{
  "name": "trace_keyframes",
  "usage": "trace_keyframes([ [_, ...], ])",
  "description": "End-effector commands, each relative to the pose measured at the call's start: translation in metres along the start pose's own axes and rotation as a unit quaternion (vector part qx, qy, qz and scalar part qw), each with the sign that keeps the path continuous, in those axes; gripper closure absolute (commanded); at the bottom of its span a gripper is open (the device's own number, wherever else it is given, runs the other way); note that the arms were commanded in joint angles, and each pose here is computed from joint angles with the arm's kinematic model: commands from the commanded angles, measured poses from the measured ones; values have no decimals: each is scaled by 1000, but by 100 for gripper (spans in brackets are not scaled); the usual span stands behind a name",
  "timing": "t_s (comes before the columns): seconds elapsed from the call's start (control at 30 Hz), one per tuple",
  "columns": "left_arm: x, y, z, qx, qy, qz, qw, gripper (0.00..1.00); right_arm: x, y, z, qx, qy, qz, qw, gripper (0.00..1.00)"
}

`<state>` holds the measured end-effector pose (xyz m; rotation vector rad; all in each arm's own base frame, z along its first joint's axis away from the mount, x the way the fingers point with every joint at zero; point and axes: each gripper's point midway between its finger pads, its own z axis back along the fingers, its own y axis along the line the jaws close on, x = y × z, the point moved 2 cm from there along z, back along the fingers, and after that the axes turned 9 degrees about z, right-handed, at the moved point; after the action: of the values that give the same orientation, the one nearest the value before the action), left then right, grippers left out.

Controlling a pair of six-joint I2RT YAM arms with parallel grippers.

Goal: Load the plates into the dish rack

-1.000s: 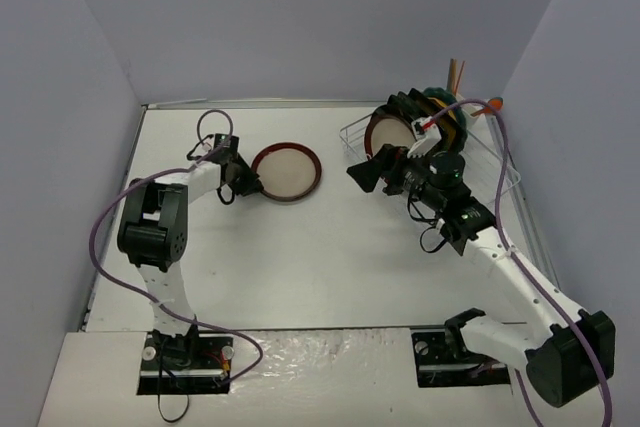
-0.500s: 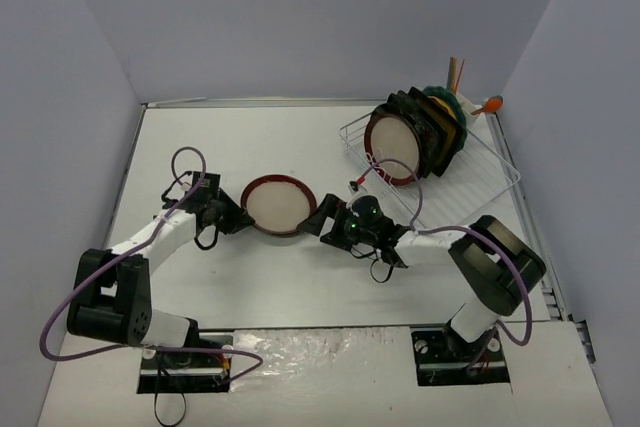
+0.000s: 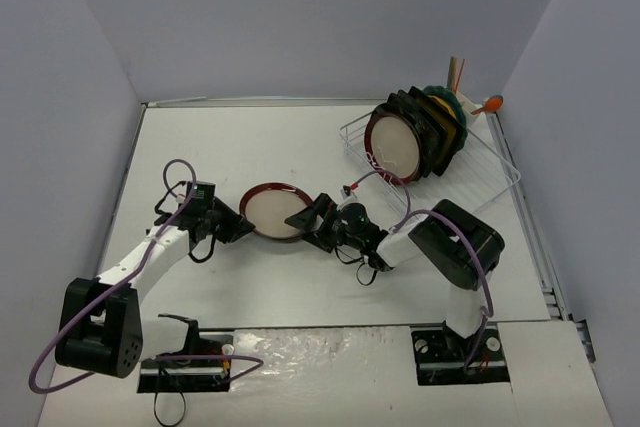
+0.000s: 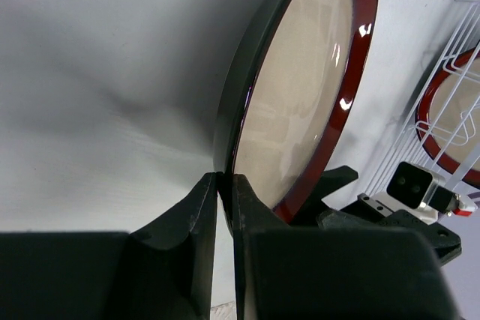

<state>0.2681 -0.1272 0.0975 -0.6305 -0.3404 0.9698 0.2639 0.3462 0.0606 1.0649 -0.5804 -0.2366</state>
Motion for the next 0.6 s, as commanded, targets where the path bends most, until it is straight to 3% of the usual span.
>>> trace_keyframes([
  [0.0,-6,-53,22,-111,20,1,994,100,13,22,-13,51,-33,-22,998,13],
  [0.1,-9,-47,23,-110,26,4,994,100,12,19,-15,54,-34,-31,997,22],
  [0.27,-14,-34,24,-104,29,3,994,100,18,21,-13,53,-47,-21,997,48],
  [0.57,-27,3,17,-81,50,2,995,99,31,42,-5,64,-67,22,996,83],
])
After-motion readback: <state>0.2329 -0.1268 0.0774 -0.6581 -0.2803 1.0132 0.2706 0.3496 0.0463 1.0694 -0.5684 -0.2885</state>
